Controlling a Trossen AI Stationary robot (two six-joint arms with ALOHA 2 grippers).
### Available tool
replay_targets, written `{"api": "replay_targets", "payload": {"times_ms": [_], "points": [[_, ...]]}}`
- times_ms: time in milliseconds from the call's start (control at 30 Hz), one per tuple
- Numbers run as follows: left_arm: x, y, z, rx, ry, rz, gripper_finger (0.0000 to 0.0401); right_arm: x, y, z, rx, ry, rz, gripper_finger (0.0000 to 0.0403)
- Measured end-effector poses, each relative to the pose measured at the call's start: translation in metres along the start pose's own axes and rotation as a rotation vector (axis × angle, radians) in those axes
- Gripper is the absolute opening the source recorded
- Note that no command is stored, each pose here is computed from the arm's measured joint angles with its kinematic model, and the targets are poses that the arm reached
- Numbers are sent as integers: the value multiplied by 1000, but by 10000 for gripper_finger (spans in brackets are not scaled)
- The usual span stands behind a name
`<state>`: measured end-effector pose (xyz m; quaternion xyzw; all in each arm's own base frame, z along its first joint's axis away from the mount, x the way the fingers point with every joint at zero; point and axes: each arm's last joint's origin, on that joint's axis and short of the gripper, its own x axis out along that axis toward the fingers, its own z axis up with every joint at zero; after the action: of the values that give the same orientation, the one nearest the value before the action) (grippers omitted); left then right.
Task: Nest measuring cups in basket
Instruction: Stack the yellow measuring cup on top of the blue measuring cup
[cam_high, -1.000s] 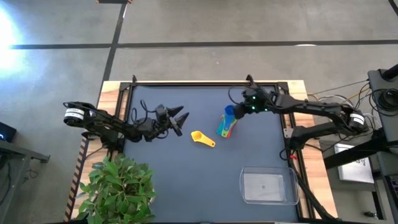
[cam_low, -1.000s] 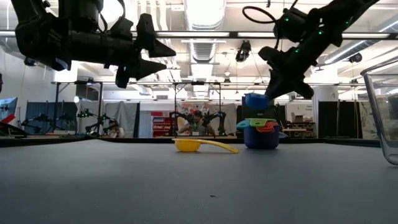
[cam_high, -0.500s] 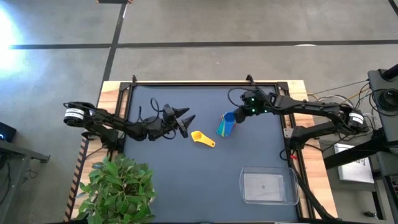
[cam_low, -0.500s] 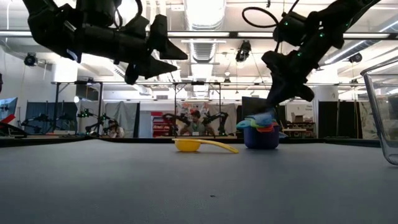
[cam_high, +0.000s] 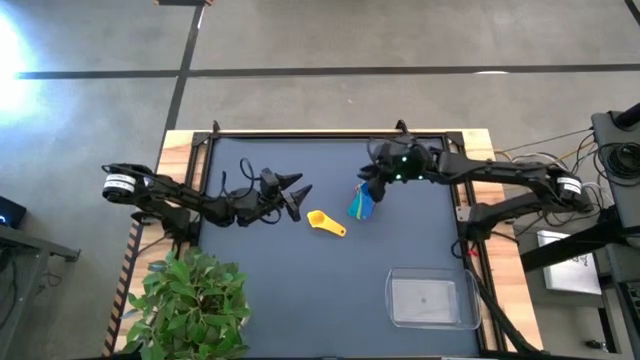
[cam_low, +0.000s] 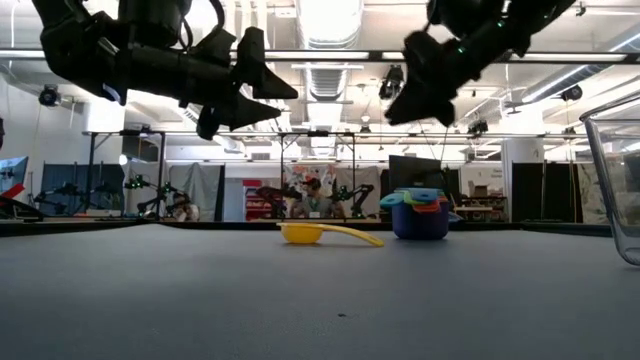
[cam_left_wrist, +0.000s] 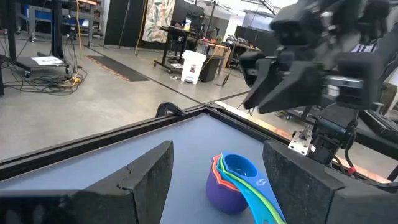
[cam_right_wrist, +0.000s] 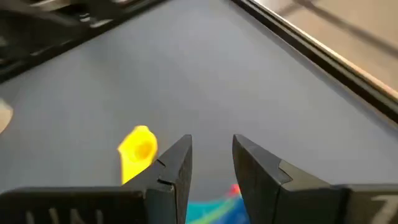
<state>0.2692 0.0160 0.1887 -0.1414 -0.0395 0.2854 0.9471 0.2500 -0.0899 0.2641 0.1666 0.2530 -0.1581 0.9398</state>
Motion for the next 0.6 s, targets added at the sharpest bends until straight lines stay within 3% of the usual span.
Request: {"api": "replay_targets", "payload": {"times_ms": [400, 600], "points": [[-7, 9, -4, -5, -29, 0, 232, 67, 51, 10, -249, 120, 106, 120], [-19, 18, -7, -25, -79, -14, 232, 100, 65, 11, -273, 252, 28, 159]]}}
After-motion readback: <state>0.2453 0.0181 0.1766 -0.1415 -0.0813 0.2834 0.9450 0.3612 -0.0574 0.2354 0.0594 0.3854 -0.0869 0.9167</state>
